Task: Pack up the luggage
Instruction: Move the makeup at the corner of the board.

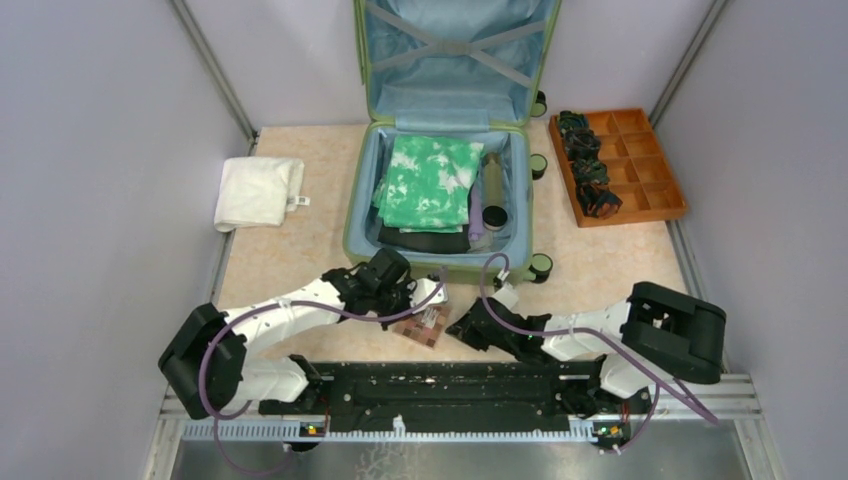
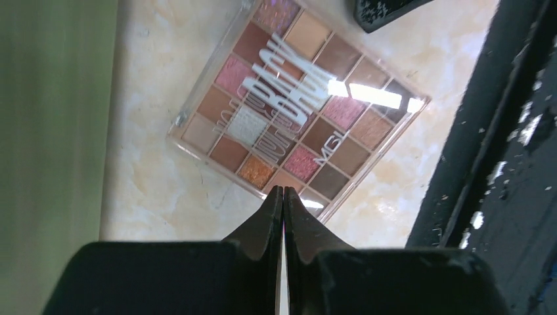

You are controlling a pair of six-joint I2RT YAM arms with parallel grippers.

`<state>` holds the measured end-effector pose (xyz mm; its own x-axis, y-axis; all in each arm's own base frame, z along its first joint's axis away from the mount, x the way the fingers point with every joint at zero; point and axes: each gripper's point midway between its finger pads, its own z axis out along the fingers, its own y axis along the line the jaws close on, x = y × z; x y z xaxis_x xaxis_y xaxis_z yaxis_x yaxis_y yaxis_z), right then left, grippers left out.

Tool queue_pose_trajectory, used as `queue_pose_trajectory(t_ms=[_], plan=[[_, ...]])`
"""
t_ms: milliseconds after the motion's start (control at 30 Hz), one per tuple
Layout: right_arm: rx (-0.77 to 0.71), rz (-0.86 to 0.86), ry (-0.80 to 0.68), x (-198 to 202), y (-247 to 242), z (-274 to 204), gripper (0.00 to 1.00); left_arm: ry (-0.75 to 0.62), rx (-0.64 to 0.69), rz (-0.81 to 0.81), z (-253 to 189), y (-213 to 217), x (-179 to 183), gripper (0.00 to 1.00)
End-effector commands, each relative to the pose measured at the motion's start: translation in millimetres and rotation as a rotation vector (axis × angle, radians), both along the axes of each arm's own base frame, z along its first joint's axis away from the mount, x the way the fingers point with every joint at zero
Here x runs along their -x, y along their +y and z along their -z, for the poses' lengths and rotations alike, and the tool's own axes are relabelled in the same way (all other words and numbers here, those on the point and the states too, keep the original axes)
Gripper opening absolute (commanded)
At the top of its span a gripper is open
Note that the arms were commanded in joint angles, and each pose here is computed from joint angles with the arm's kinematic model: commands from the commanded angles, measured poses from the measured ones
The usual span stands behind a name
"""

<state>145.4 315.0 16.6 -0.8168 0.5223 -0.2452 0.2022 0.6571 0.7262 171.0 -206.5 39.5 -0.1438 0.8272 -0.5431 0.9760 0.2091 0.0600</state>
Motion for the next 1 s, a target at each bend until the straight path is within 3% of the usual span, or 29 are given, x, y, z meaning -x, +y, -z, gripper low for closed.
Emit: queue_pose_trajectory(t_ms=[0,167,233,267,333,400,433,567,767,967], plan=[[0.037,0.004,-0.063,-4.7,-13.4,-11.9,0.04,0.005,0.082,0.016,-28.3,-21.2,-1.3,0.08],[0.060,0.040,-0.078,-6.7,-27.4,-22.1,0.05,-0.040,0.056,-0.016,-39.3,-19.7,-13.7,0.07],[0.088,0.034,-0.093,-6.7,-33.0,-21.7,0.12,-0.073,0.019,-0.051,-45.7,-11.9,-21.1,0.08],[0.114,0.026,-0.107,-8.1,-35.6,-21.7,0.22,-0.088,0.002,-0.061,-46.8,-6.3,-22.7,0.10],[0.190,0.001,-0.139,-11.6,-40.3,-21.5,0.47,-0.102,-0.017,-0.039,-45.5,3.4,-17.6,0.22],[0.272,-0.022,-0.164,-15.4,-45.0,-20.4,0.74,-0.111,-0.013,0.033,-39.0,10.8,-4.5,0.52],[0.293,-0.038,-0.181,-18.0,-44.9,-21.0,0.79,-0.114,-0.018,0.060,-33.5,15.3,1.0,0.63],[0.280,-0.056,-0.238,-30.6,-34.9,-30.6,0.84,-0.076,-0.069,0.124,-5.6,29.2,17.4,0.98],[0.277,-0.061,-0.262,-58.4,-30.3,-28.0,0.83,-0.142,-0.065,0.257,4.8,31.5,21.3,0.99],[0.273,-0.124,-0.303,-72.6,-7.8,-24.8,0.77,-0.136,-0.031,0.250,14.3,20.4,18.2,0.97]])
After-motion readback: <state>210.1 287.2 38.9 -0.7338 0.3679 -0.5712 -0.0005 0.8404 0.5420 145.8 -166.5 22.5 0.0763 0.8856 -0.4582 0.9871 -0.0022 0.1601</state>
